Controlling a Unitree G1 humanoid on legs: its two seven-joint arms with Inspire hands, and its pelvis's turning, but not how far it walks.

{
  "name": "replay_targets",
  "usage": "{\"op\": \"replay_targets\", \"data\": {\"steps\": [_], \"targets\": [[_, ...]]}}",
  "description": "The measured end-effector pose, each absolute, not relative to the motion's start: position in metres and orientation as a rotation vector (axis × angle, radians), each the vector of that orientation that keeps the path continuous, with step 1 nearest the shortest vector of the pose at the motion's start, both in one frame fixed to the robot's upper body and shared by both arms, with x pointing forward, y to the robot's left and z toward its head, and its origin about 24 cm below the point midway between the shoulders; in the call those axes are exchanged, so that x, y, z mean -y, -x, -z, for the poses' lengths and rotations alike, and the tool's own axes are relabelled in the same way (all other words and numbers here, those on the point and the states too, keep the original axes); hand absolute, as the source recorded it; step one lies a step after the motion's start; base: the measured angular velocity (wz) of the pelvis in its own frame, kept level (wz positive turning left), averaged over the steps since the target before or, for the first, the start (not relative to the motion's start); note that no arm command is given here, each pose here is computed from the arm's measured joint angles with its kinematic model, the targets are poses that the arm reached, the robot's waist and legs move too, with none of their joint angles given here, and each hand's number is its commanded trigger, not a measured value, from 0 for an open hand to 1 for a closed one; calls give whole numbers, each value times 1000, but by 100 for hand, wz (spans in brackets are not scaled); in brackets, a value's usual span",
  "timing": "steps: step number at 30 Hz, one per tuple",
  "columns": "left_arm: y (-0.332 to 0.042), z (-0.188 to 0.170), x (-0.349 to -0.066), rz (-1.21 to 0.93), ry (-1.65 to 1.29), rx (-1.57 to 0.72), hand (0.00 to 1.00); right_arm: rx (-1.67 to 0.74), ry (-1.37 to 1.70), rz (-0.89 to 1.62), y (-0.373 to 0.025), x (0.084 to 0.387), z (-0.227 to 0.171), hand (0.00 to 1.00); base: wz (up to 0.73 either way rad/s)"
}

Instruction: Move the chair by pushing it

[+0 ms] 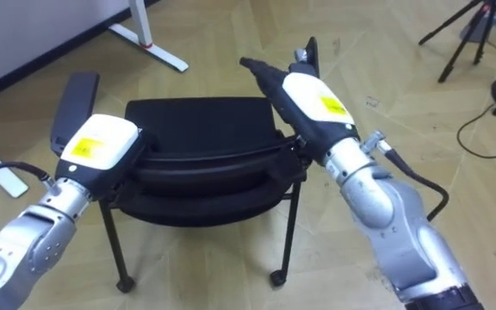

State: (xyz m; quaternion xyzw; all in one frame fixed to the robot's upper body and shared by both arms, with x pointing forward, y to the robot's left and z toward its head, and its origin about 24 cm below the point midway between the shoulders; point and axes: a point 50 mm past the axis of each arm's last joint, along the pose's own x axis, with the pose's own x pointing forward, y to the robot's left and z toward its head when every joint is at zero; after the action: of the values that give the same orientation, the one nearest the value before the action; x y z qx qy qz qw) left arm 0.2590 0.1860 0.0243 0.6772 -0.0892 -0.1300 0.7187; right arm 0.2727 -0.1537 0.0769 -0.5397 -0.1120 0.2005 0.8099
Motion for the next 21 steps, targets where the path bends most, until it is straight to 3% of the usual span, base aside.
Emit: {"op": "replay_targets", "data": {"steps": [8,21], "targets": [[-259,-24,-184,296,-1497,190,100,230,1366,-481,-270,146,-62,0,0],[-262,-25,-180,312,-1499,194,100,219,1409,-526,-266,137,-52,0,1]]}}
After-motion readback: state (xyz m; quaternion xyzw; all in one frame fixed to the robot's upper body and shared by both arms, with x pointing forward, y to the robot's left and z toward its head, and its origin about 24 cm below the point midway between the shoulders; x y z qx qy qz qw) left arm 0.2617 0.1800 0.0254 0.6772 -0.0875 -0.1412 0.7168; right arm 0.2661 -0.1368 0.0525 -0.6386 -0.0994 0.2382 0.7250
